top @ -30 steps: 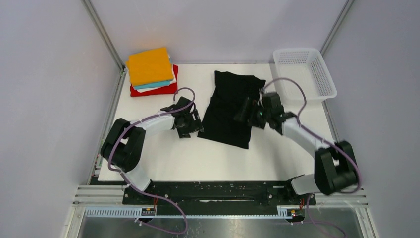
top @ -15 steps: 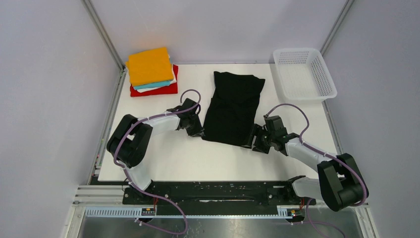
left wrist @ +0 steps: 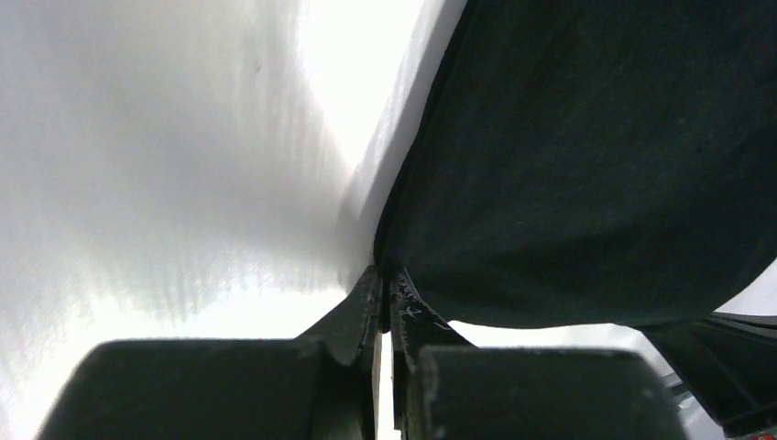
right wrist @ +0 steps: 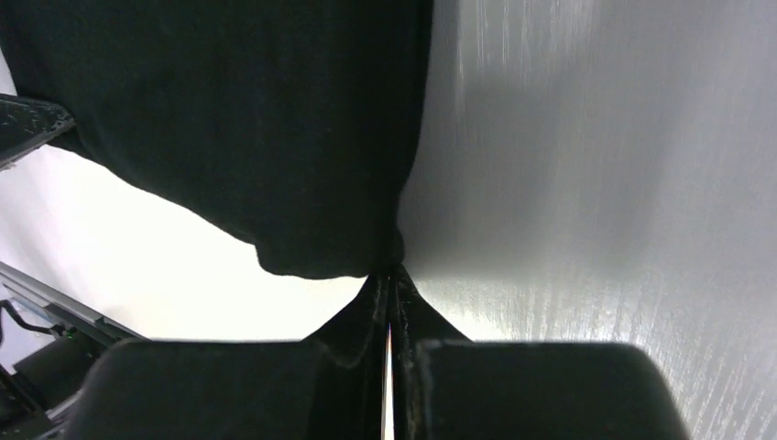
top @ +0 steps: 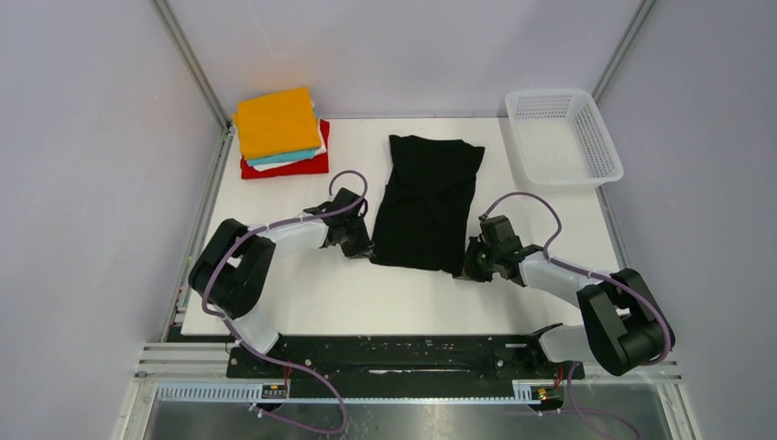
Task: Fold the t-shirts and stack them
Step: Grab one side of the 2/3 rectangular tshirt with both arms, then fold the long partially folded tshirt into a neat square
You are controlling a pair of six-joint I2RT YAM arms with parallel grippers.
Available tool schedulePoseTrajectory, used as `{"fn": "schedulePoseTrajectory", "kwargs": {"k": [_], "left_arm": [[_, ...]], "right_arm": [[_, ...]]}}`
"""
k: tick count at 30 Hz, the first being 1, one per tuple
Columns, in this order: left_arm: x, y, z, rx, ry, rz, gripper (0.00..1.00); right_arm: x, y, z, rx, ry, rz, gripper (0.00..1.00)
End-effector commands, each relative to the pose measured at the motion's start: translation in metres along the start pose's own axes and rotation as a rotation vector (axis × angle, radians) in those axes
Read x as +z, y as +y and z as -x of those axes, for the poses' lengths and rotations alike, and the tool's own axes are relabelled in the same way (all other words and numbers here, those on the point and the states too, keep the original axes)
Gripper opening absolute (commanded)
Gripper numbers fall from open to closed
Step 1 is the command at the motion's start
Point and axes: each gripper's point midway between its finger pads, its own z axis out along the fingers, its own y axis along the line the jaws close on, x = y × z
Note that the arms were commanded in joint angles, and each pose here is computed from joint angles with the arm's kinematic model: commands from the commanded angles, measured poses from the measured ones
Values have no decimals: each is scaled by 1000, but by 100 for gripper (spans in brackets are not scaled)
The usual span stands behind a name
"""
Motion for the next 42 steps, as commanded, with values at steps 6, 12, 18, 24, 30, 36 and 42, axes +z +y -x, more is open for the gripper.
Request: {"fn": "schedulePoseTrajectory", "kwargs": {"k": [6, 12, 18, 24, 30, 36, 42], "left_arm": [[-42, 9, -9, 22, -84, -20, 0], [-64, 19, -28, 15, -102, -52, 0], [-69, 41, -41, 4, -101, -4, 0], [-95, 43, -48, -3, -123, -39, 0], [-145, 53, -61, 2, -188, -92, 0], [-192, 30, -61, 16, -251, -245, 0], [-215, 16, -12, -7, -423, -173, 0]], "right_arm": [[-22, 19, -23, -133, -2, 79, 0], [-44, 30, -57, -214, 3, 111, 0], [-46, 39, -48, -232, -41, 131, 0], [-65, 62, -68, -305, 23, 217, 0], [-99, 77, -116, -355, 131, 375, 0], [-127, 107, -130, -399, 131, 532, 0], [-139, 112, -84, -416, -85, 426, 0]]}}
